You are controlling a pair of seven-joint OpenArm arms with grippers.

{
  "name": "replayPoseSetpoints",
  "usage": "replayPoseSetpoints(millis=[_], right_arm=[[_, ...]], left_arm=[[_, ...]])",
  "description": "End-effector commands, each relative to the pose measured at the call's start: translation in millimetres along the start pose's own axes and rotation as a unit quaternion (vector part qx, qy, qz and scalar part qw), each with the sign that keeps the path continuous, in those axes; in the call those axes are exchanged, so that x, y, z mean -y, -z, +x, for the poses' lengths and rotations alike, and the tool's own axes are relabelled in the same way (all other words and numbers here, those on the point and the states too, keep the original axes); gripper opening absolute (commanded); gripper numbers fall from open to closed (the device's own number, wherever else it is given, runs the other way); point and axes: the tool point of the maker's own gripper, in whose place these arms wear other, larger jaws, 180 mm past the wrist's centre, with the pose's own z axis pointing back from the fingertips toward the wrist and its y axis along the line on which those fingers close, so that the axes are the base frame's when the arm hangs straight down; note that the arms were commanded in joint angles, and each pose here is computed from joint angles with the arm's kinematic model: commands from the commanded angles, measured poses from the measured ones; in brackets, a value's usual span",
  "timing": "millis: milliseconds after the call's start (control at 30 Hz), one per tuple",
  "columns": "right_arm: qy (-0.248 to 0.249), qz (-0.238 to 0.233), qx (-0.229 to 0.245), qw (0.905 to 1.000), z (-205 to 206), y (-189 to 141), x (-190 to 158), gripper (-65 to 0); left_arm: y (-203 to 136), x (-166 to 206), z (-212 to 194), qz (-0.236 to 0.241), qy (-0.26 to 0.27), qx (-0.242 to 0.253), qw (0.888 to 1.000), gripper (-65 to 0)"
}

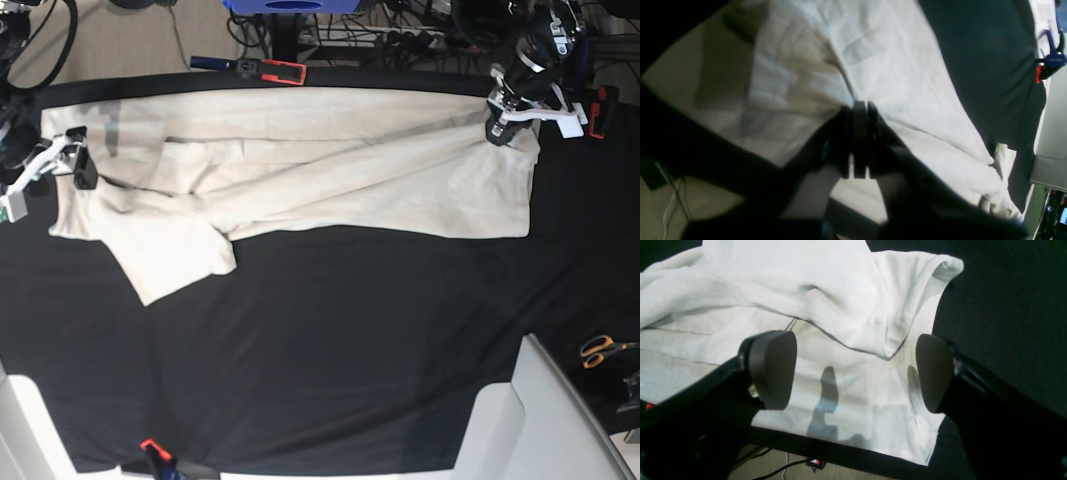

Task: Fold the T-shirt properly
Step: 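Pull the pinched fabric toward the robot with the left gripper, then open, then move the right gripper down to the shirt's hem corner and pinch it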

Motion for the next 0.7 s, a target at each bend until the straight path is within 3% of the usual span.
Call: replayPoseSetpoints(millis=[0,467,667], right_arm=[[-0.009,-0.001,0.024,0.9997,15.6,-5.0,3.5,-12.6],[-0.009,-0.004,0.007,0.9999,10.5,-5.6,5.4,-12.6],[-0.009,-0.004,0.009,0.9999,11.9,-5.3,5.4,-12.6]], left_arm=[[-1.3,4.4,10.0,-0.010,0.004,0.016,1.000,-65.0],[-0.3,8.1,16.7,-0.014,0.010,0.023,1.000,-65.0],[-3.9,5.8,15.4,-0.011,0.012,0.021,1.000,-43.4]])
